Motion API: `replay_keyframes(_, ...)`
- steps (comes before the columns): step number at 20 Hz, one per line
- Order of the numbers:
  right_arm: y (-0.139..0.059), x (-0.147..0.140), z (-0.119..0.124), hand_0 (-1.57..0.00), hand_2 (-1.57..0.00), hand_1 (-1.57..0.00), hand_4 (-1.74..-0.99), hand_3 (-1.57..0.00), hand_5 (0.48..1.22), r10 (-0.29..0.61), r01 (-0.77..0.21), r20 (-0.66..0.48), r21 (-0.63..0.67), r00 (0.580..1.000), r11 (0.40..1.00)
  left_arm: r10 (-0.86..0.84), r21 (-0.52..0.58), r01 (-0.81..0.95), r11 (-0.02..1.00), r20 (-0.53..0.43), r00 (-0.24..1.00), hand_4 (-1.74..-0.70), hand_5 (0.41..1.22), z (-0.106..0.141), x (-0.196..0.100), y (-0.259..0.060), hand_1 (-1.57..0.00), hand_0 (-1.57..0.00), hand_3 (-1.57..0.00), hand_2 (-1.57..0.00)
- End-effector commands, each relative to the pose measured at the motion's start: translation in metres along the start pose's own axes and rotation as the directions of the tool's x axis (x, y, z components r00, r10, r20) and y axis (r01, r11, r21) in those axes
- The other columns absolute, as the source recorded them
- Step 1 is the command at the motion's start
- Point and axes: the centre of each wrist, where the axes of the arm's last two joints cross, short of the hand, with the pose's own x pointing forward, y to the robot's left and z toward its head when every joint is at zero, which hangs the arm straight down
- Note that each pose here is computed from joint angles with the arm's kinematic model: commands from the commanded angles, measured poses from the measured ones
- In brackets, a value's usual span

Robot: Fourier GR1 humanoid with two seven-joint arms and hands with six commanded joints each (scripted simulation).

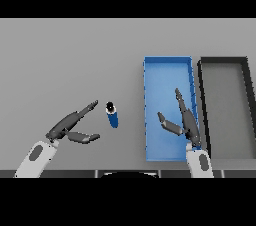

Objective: Pick up the blue pipe and place it into the blue bin.

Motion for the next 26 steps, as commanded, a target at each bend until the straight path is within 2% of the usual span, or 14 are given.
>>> replay_keyframes(1,0.000,0.001,-0.001,0.00,0.00,0.00,-1.223,0.00,0.619,-0.002,0.002,0.006,-0.005,1.000,1.000,0.004,-0.005,-0.004,1.000,0.028,1.000,-1.19,0.466,-0.001,-0.003,-0.005,0.00,0.00,0.00,0.00)
replay_keyframes(6,-0.001,0.003,0.002,0.00,0.00,0.00,-1.229,0.00,0.622,-0.008,0.008,0.000,-0.011,1.000,1.000,0.032,-0.024,-0.032,0.999,-0.012,0.999,-1.21,0.468,-0.029,-0.012,-0.022,0.00,0.00,0.00,0.00)
replay_keyframes(8,0.003,0.003,0.003,0.00,0.00,0.00,-1.223,0.00,0.618,-0.011,0.011,0.003,-0.004,1.000,1.000,0.059,-0.037,-0.059,0.998,-0.006,0.998,-1.19,0.467,-0.045,-0.014,-0.032,0.00,0.00,0.00,0.00)
replay_keyframes(10,0.000,0.003,0.004,0.00,0.00,0.00,-1.212,0.00,0.610,-0.003,0.003,-0.011,-0.017,1.000,1.000,0.076,-0.047,-0.076,0.996,0.001,0.997,-1.19,0.469,-0.050,-0.017,-0.036,0.00,0.00,0.00,0.00)
replay_keyframes(14,-0.004,0.002,0.007,0.00,0.00,0.00,-1.201,0.00,0.605,-0.002,0.002,-0.001,-0.021,1.000,1.000,0.031,-0.073,-0.032,0.997,-0.014,0.999,-1.13,0.462,-0.072,-0.024,-0.043,0.00,0.00,0.00,0.00)
replay_keyframes(18,-0.007,0.001,0.002,0.00,0.00,0.00,-1.206,0.00,0.606,-0.020,0.019,-0.024,-0.021,1.000,1.000,0.111,-0.089,-0.107,0.990,0.051,0.992,-1.21,0.533,-0.089,-0.023,-0.055,0.00,0.00,0.00,0.00)
replay_keyframes(20,-0.003,0.002,0.006,0.00,0.00,0.00,-1.196,0.00,0.603,-0.012,0.012,-0.011,-0.023,1.000,1.000,0.139,-0.068,-0.135,0.989,0.066,0.988,-1.27,0.585,-0.094,-0.022,-0.054,-0.04,0.00,-0.04,-0.11)
replay_keyframes(22,-0.008,0.001,0.004,0.00,0.00,0.00,-1.198,0.00,0.605,-0.016,0.015,-0.028,-0.027,0.999,1.000,0.156,-0.058,-0.153,0.987,0.072,0.985,-1.32,0.651,-0.097,-0.019,-0.063,-0.26,-0.10,-0.22,-0.36)
replay_keyframes(23,-0.007,-0.001,0.003,0.00,0.00,0.00,-1.199,0.00,0.605,-0.021,0.020,-0.033,-0.024,0.999,1.000,0.191,-0.056,-0.187,0.981,0.079,0.978,-1.34,0.765,-0.097,-0.021,-0.063,-0.46,-0.29,-0.49,-0.54)
replay_keyframes(24,-0.006,0.002,0.003,0.00,0.00,0.00,-1.196,0.00,0.604,-0.022,0.022,-0.020,-0.028,1.000,0.999,0.206,-0.055,-0.203,0.978,0.066,0.976,-1.42,0.856,-0.100,-0.020,-0.065,-0.68,-0.50,-0.70,-0.73)
replay_keyframes(26,-0.008,0.003,0.001,0.00,0.00,0.00,-1.195,0.00,0.604,-0.027,0.027,-0.014,-0.023,1.000,0.999,0.188,-0.073,-0.182,0.981,0.086,0.978,-1.53,0.988,-0.101,-0.020,-0.071,-1.00,-0.89,-1.01,-1.03)
